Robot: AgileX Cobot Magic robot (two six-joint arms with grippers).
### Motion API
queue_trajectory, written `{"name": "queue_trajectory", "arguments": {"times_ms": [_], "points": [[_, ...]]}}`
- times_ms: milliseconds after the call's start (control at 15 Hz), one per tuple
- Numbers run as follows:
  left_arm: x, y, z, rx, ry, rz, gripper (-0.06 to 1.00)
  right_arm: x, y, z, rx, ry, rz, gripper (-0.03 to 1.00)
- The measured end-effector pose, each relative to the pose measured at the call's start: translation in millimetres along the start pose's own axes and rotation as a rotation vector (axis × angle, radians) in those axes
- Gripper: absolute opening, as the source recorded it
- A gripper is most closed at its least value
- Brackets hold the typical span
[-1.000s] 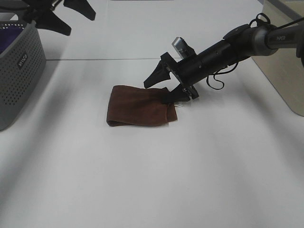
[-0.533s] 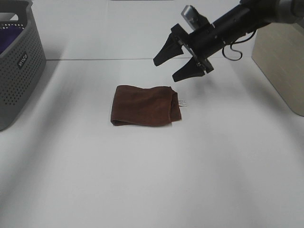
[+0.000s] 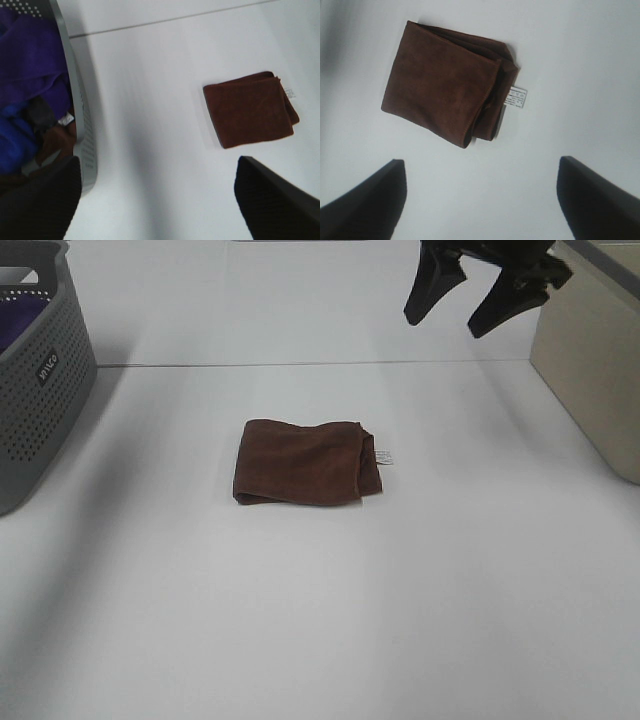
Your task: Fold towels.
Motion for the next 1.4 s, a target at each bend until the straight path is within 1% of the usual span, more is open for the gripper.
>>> {"name": "queue_trajectory", "arguments": {"times_ms": [133,267,333,467,667,733,867,933,1067,1267,1400], "points": [[2.4,-24.5,39.2,0.02,-0.007,-0.025,0.8,16.1,-26.4,16.7,-0.004,-0.026,0.029,0.78],[8.7,-36.9,83.6,0.058,-0.004,-0.059,0.8,31.4,-46.2,47.2,0.016,-0.024,0.031,0.78],[18.6,-47.3,132.0,0.092,0.009,-0.106,0.8,40.6,-60.6,86.7,0.05,-0.018,0.031,0.78],[22.4,-56.1,179.7,0.108,0.011,-0.119,0.8,47.2,-66.0,136.4,0.105,-0.005,0.032,0.78],[25.3,-61.6,243.4,0.104,0.011,-0.119,0.8,53.5,-68.7,208.5,0.139,0.007,0.047,0.78],[25.7,-62.4,253.1,0.096,0.012,-0.119,0.8,54.3,-69.3,220.9,0.142,0.006,0.051,0.78],[26.9,-64.1,283.8,0.06,0.016,-0.115,0.8,55.4,-73.6,264.0,0.141,-0.01,0.081,0.78],[25.9,-64.2,296.8,0.036,0.015,-0.105,0.8,55.9,-77.7,279.8,0.121,-0.023,0.098,0.78],[20.7,-65.1,312.1,-0.013,0.011,-0.071,0.8,57.1,-89.3,303.0,0.045,-0.059,0.138,0.78],[17.5,-72.9,316.7,-0.087,0.054,-0.058,0.8,67.3,-117.8,312.9,-0.155,-0.135,0.175,0.78],[15.7,-67.9,318.8,-0.093,0.076,-0.044,0.8,75.6,-140.0,319.9,-0.307,-0.213,0.208,0.78]]}}
Point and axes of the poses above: a point on each arm's last joint axis where the gripper is mounted, y pointing out along that axis toward the gripper, x along the wrist's bending axis when the last joint is at zero, z = x × y, the point moved 10 cm from there along y, pointing out along that axis toward the gripper, and after that the axes turned 7 degrees about -y, right-handed, at the moved point
